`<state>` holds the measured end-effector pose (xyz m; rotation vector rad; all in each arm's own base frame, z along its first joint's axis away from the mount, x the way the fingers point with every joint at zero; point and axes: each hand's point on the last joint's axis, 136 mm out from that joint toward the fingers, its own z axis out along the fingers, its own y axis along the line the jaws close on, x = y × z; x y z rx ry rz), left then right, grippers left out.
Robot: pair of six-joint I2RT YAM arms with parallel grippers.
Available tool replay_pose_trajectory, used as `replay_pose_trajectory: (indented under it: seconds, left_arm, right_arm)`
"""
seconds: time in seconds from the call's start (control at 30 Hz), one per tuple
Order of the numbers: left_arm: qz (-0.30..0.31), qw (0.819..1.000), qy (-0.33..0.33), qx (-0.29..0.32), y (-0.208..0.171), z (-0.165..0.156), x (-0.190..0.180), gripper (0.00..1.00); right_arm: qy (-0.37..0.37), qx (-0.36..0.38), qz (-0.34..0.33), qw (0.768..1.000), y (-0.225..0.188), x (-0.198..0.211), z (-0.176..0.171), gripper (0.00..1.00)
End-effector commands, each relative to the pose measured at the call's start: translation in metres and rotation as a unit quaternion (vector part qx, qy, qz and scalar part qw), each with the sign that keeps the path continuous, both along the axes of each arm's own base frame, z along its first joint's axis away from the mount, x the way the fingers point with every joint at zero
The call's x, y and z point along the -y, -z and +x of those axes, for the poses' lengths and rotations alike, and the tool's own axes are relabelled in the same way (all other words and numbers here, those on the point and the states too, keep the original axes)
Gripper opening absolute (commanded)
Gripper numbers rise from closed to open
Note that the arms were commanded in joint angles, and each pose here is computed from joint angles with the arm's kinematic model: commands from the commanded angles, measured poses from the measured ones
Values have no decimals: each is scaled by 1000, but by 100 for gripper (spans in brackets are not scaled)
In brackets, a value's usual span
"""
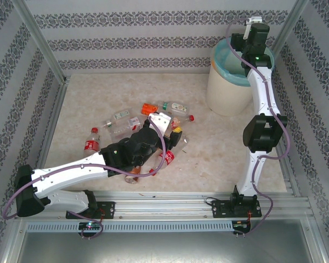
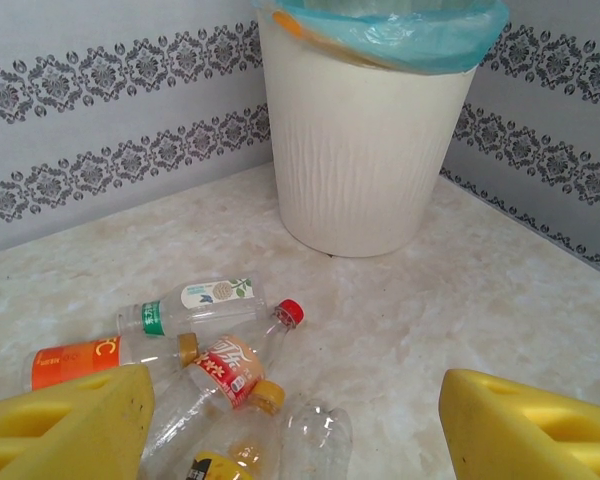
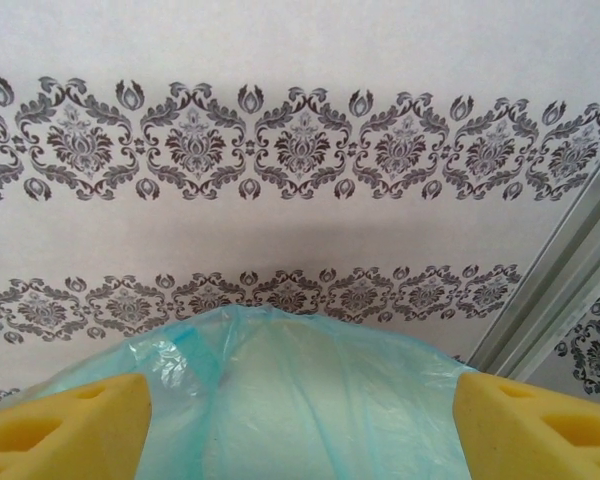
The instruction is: Put the plastic bottles in the bin
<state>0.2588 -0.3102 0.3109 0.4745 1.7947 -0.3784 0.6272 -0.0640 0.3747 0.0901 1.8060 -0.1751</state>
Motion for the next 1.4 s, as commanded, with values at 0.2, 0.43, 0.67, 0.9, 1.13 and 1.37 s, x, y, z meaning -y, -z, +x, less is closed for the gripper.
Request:
replay_pose_trajectory:
  seconds: [0.2,0.43,0.67,0.9,1.13,1.37]
  left_arm:
    - [2,1000,-2,-16,-5,0,2,76]
    - [18,999,-13,-24,-4,4,-3,77]
    - [75,993,3,-86,29,1,7,76]
    - [152,964,51,-212,99,-21,26,64]
    - [197,935,40,-292,169,-38,14,61]
    - [246,912,30,-328,207,-48,-4,61]
  right_arm:
    - [-24,20,39,999,-29,-13,-10,78]
    - [-53,36,78,995,-67,-44,-43,77]
    - [-123,41,77,989,-94,-115,-98,76]
    - [-205,21,64,976,-87,-190,-168,76]
    - [-250,-39,87,964,-35,-226,-230,76]
    - [-263,-90,107,954,12,-234,-262,75]
